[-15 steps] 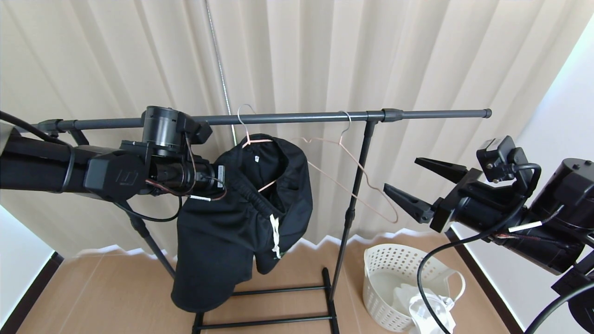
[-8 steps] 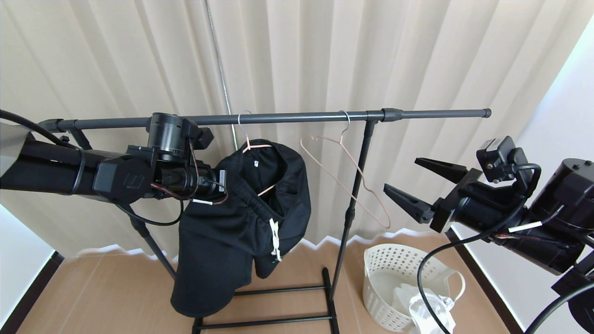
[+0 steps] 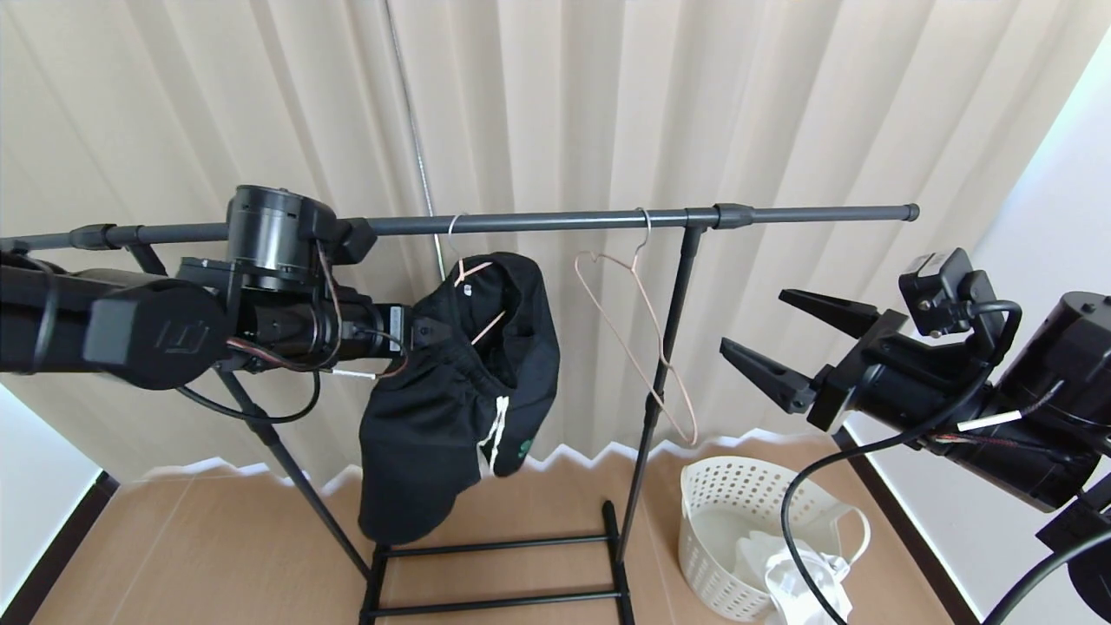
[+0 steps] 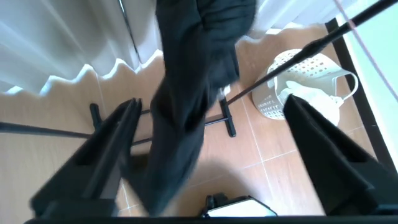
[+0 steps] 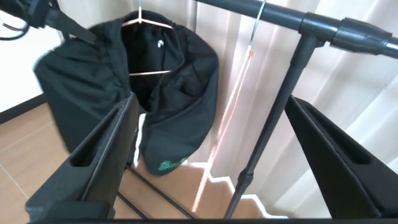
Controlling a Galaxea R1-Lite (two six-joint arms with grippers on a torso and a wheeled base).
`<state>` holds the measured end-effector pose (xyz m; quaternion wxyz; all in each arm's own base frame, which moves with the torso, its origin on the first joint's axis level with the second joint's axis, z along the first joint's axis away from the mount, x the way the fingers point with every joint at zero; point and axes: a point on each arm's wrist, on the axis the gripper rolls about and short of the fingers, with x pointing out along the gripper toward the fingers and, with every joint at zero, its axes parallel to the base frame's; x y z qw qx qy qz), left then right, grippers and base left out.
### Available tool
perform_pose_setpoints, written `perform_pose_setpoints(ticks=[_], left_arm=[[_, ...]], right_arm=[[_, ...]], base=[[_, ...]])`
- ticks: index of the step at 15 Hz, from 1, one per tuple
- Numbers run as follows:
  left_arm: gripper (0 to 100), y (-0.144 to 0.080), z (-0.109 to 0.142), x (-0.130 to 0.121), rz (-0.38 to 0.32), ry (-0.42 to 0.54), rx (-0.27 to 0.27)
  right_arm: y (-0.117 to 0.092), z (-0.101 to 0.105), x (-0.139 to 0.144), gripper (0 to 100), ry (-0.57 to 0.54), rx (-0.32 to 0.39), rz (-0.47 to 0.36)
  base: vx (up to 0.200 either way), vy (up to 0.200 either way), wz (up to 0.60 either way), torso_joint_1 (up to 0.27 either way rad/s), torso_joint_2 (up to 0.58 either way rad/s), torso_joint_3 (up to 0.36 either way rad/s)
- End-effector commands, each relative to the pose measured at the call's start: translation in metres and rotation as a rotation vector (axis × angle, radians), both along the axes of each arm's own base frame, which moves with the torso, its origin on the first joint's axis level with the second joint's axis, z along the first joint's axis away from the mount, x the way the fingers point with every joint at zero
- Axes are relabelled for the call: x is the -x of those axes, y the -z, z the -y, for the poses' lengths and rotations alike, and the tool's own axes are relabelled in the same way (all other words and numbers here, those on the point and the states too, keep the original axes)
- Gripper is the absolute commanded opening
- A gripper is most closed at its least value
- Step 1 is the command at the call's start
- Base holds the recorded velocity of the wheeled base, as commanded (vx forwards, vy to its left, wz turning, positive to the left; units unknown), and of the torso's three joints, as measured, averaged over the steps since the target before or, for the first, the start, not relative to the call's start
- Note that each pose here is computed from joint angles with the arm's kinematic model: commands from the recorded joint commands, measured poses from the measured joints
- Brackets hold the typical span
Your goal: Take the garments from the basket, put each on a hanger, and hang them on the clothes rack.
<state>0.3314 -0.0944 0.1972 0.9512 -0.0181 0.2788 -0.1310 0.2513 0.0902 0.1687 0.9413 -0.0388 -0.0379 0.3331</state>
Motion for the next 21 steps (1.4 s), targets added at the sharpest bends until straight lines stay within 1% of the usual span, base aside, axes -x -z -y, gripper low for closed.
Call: perform_pose_setpoints(ticks=[1, 2, 3, 4, 5, 6, 8, 9, 10, 11, 12, 14, 15, 16, 17, 18, 19, 20, 21], left_arm=[[100, -0.041, -0.015, 0.058, 0.082, 0.004, 0.022], [100, -0.049, -0.021, 0.078, 0.092, 0.004, 0.025], [100, -0.054, -0.025, 0.091, 0.101, 0.004, 0.027], [100, -0.057, -0.033, 0.119, 0.108, 0.004, 0.03], [100, -0.053, -0.039, 0.142, 0.113, 0.008, 0.03], [100, -0.05, -0.043, 0.16, 0.124, 0.013, 0.032], [100, -0.039, -0.051, 0.187, 0.131, 0.017, 0.03], [100, -0.032, -0.055, 0.199, 0.129, 0.017, 0.03], [100, -0.031, -0.055, 0.201, 0.128, 0.017, 0.029], [100, -0.02, -0.06, 0.218, 0.128, 0.017, 0.029], [100, -0.006, -0.066, 0.238, 0.132, 0.017, 0.031], [100, 0.014, -0.073, 0.259, 0.132, 0.015, 0.03], [100, 0.031, -0.076, 0.272, 0.119, 0.014, 0.027], [100, 0.043, -0.079, 0.28, 0.11, 0.014, 0.024], [100, 0.048, -0.08, 0.284, 0.107, 0.014, 0.023], [100, 0.063, -0.083, 0.294, 0.105, 0.015, 0.024], [100, 0.074, -0.085, 0.3, 0.1, 0.014, 0.021], [100, 0.079, -0.086, 0.304, 0.101, 0.012, 0.021], [100, 0.089, -0.088, 0.313, 0.127, 0.019, 0.006]], right_arm=[[-0.012, 0.005, 0.004, 100, 0.022, -0.036, 0.027], [-0.02, 0.01, 0.007, 100, 0.046, -0.059, 0.043], [-0.026, 0.013, 0.011, 100, 0.072, -0.067, 0.049], [-0.039, 0.023, 0.024, 100, 0.136, -0.068, 0.035], [-0.05, 0.034, 0.043, 100, 0.191, -0.053, -0.022], [-0.054, 0.042, 0.062, 100, 0.213, -0.046, -0.095], [-0.059, 0.05, 0.1, 100, 0.223, -0.06, -0.188], [-0.058, 0.055, 0.116, 100, 0.243, -0.063, -0.202], [-0.057, 0.055, 0.118, 100, 0.249, -0.062, -0.206], [-0.049, 0.061, 0.14, 100, 0.302, -0.062, -0.199], [-0.032, 0.068, 0.162, 100, 0.357, -0.057, -0.187], [-0.002, 0.075, 0.188, 100, 0.403, -0.025, -0.178], [0.021, 0.078, 0.205, 100, 0.409, -0.004, -0.175], [0.038, 0.081, 0.215, 100, 0.41, 0.018, -0.172], [0.045, 0.082, 0.219, 100, 0.413, 0.027, -0.173], [0.06, 0.085, 0.231, 100, 0.414, 0.042, -0.181], [0.067, 0.086, 0.239, 100, 0.415, 0.047, -0.192], [0.071, 0.087, 0.244, 100, 0.415, 0.052, -0.202], [0.083, 0.09, 0.254, 100, 0.415, 0.066, -0.233]], base=[[0.0, 0.0, 0.0, 0.0, 0.0, 0.0], [0.0, 0.0, 0.0, 0.0, 0.0, 0.0], [0.0, 0.0, 0.0, 0.0, 0.0, 0.0], [0.0, 0.0, 0.0, 0.0, 0.0, 0.0], [0.0, 0.0, 0.0, 0.0, 0.0, 0.0], [0.0, 0.0, 0.0, 0.0, 0.0, 0.0], [0.0, 0.0, 0.0, 0.0, 0.0, 0.0], [0.0, 0.0, 0.0, 0.0, 0.0, 0.0], [0.0, 0.0, 0.0, 0.0, 0.0, 0.0], [0.0, 0.0, 0.0, 0.0, 0.0, 0.0], [0.0, 0.0, 0.0, 0.0, 0.0, 0.0], [0.0, 0.0, 0.0, 0.0, 0.0, 0.0], [0.0, 0.0, 0.0, 0.0, 0.0, 0.0], [0.0, 0.0, 0.0, 0.0, 0.0, 0.0], [0.0, 0.0, 0.0, 0.0, 0.0, 0.0], [0.0, 0.0, 0.0, 0.0, 0.0, 0.0], [0.0, 0.0, 0.0, 0.0, 0.0, 0.0], [0.0, 0.0, 0.0, 0.0, 0.0, 0.0], [0.0, 0.0, 0.0, 0.0, 0.0, 0.0]])
